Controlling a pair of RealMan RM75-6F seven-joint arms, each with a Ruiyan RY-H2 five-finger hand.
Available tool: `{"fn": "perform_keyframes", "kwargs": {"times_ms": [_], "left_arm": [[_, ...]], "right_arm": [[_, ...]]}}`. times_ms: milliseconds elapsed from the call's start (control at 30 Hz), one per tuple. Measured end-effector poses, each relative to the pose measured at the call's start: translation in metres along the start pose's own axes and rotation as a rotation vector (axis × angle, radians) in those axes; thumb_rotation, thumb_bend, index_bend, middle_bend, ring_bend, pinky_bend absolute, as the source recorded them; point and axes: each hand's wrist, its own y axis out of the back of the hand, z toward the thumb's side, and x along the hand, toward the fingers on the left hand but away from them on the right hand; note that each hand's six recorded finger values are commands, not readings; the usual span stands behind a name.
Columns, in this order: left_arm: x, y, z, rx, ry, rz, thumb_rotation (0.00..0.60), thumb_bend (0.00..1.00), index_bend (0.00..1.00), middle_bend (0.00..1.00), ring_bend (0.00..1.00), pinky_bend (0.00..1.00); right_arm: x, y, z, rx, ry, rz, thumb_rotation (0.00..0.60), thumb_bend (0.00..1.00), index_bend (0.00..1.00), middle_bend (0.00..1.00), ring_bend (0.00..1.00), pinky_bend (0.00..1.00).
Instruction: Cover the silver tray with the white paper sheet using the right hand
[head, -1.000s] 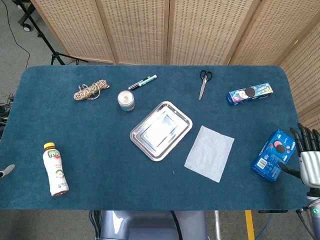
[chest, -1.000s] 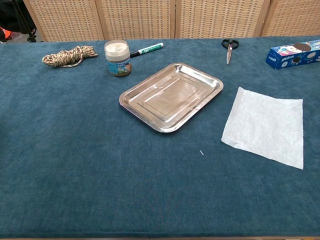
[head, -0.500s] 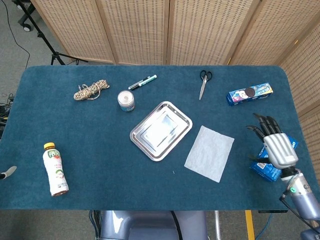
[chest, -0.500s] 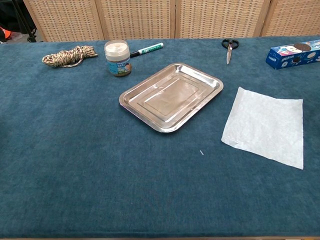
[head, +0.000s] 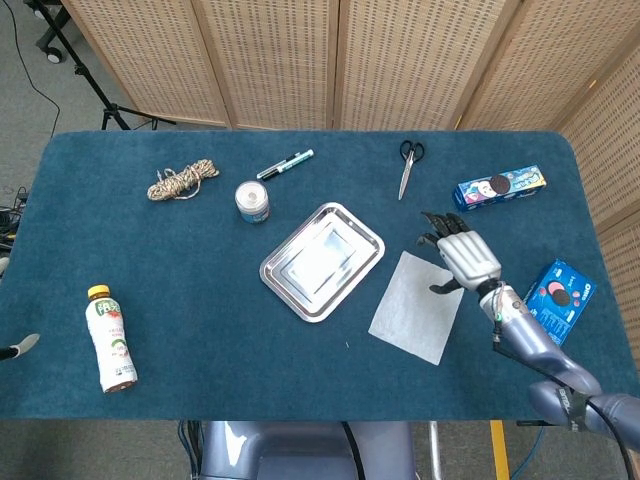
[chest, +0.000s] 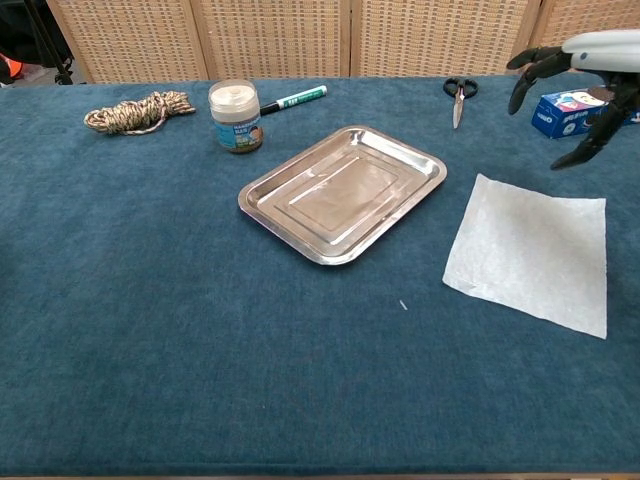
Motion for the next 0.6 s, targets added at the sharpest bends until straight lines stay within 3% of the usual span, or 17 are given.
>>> {"fn": "perform_keyframes", "kwargs": {"times_ms": [300, 600], "left_arm": [[0.005, -0.003, -0.002, 0.003, 0.016, -0.014, 0.6, 0.0, 0.0, 0.0, 0.0, 0.0], [0.01, -0.005, -0.004, 0.009, 0.032, -0.024, 0.6, 0.0, 0.0, 0.0, 0.0, 0.0]], "right_arm": [[-0.044, -0.012, -0.001, 0.022, -0.076, 0.051, 0.6, 0.24, 0.32, 0.0, 0.0, 0.0], [-0.067, -0.026, -0.007, 0.094, -0.119, 0.118, 0.6, 0.25, 0.32, 0.0, 0.0, 0.0]]}}
